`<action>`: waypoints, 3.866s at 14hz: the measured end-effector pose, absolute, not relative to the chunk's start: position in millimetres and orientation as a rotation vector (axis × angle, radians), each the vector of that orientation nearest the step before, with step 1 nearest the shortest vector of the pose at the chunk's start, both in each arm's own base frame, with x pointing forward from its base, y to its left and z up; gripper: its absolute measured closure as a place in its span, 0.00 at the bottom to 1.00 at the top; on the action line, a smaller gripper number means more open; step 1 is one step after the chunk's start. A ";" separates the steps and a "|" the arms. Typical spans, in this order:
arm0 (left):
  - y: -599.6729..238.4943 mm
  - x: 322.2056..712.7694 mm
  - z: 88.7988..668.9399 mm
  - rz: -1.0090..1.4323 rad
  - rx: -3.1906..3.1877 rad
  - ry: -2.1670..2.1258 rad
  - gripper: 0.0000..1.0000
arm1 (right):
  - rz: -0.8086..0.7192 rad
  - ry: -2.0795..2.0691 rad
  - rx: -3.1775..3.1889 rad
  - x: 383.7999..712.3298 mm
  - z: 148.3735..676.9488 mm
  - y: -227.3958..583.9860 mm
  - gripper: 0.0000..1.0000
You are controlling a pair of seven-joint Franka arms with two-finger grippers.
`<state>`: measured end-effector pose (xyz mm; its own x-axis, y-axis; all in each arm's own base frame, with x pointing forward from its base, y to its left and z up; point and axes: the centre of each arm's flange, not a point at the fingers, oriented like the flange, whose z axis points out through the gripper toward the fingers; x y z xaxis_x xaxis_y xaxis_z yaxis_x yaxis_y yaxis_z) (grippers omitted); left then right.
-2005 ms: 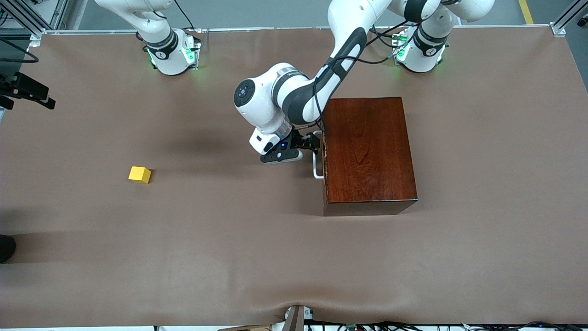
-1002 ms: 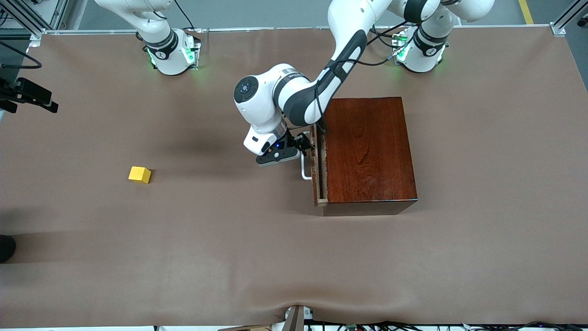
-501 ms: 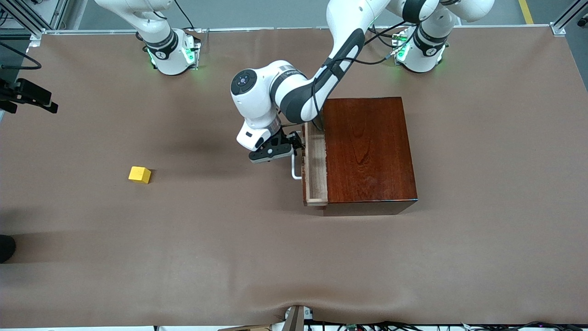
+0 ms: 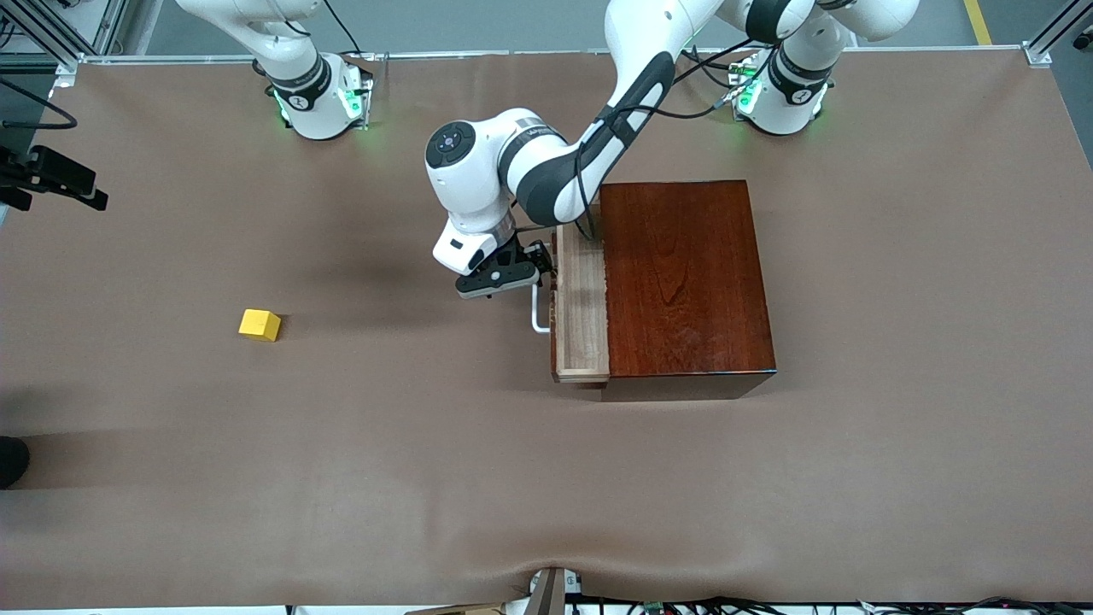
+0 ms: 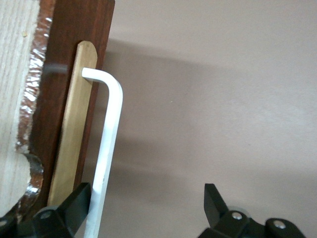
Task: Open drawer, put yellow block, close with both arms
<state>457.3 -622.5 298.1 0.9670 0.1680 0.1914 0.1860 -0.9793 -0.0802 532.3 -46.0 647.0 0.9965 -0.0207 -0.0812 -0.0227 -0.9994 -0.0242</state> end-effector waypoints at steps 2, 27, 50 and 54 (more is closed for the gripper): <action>-627.7 454.9 300.2 -0.290 -3.047 -0.302 0.00 | 0.126 0.034 -3.114 532.3 647.0 -46.0 0.00; -569.7 487.8 504.4 -0.375 -3.170 -0.574 0.00 | 0.246 0.033 -3.103 554.6 604.6 -46.6 0.00; -131.8 565.8 640.4 -0.069 -3.060 -0.296 0.00 | 0.344 -0.001 -3.098 590.2 353.2 -32.4 0.00; -89.6 542.3 644.6 0.023 -3.066 -0.226 0.00 | 0.343 0.007 -3.101 594.6 321.9 -35.3 0.00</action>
<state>542.3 -89.6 644.6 0.9891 0.1466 -0.0102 0.1456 -0.9870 -0.0677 594.6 -35.3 321.9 0.9759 -0.0021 -0.2184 -0.0069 -0.9997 -0.0213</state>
